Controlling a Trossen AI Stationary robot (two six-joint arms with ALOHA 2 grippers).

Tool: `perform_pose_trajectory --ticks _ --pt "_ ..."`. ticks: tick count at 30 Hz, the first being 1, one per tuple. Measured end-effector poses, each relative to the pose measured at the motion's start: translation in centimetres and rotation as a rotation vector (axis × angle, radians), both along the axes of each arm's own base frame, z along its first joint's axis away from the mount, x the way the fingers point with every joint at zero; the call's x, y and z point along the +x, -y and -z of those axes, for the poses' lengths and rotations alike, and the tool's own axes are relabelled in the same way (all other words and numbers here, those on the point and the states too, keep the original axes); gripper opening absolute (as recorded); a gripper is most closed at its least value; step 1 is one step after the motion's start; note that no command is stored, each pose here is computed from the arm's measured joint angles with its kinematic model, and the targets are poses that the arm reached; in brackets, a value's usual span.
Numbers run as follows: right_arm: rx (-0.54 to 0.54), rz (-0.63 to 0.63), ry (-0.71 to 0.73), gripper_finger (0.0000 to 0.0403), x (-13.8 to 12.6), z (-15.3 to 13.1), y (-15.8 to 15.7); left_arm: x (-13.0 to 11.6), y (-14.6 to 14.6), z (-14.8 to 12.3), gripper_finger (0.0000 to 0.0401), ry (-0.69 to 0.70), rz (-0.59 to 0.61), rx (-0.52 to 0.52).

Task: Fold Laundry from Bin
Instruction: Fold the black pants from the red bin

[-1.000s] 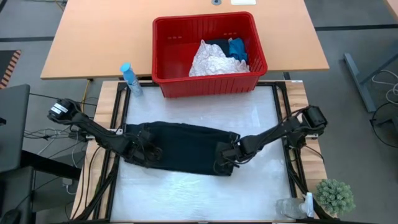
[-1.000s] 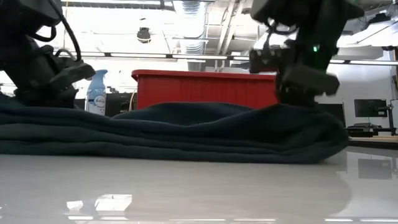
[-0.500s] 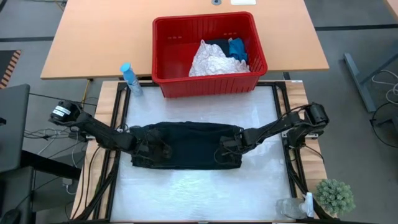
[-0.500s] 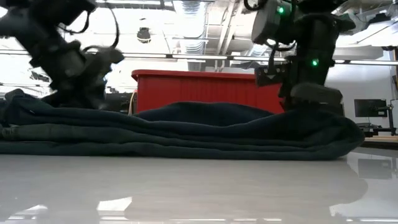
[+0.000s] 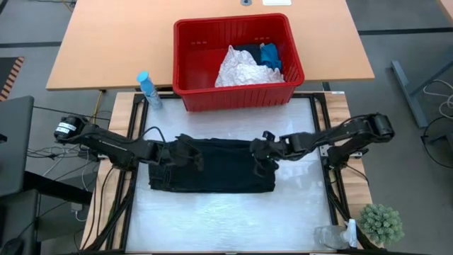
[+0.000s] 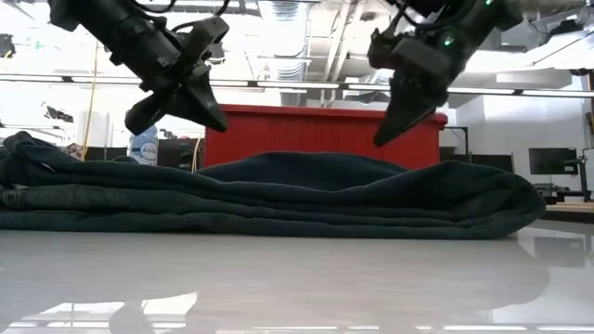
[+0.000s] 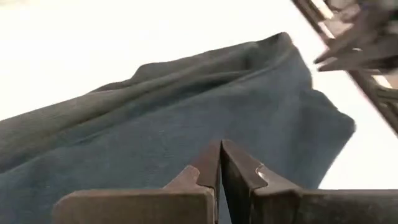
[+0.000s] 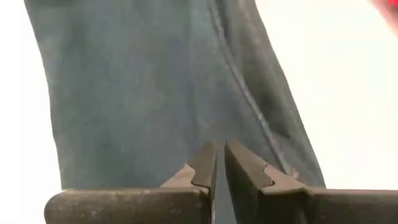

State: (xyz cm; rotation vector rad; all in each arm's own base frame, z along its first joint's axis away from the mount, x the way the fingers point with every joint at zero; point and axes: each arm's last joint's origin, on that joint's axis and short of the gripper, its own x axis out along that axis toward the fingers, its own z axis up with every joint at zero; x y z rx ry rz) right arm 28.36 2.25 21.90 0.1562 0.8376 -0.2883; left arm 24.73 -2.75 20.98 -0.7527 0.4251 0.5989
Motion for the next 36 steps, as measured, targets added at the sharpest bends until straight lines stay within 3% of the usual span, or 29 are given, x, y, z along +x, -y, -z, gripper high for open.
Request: perform_pose_trajectory --ticks 6,11,17,23,29,36 --pt "-0.012 -0.002 -0.036 0.0058 0.9 2.6 0.6 0.2 0.2 0.2 0.0002 -0.022 0.079 0.003" --pt "-0.023 0.014 -0.068 0.0058 1.9 4.7 1.7 0.1 0.1 1.9 0.0002 -0.155 0.076 0.032" --pt "0.024 -0.005 -0.047 0.0058 2.7 5.5 2.3 -0.6 -0.6 5.3 0.0002 -0.412 -0.083 0.113" --pt "0.014 -0.016 -0.08 0.0058 2.5 5.7 2.4 -0.8 -0.9 7.4 0.0002 -0.527 -0.156 0.078" --pt "0.045 0.072 -0.091 0.0058 2.3 5.8 3.9 -0.4 -0.6 6.3 0.0002 -0.525 -0.112 0.043" --pt "0.134 0.246 -0.048 0.0058 2.2 5.7 6.1 -0.1 -0.7 2.4 0.0002 -0.544 -0.094 0.14"
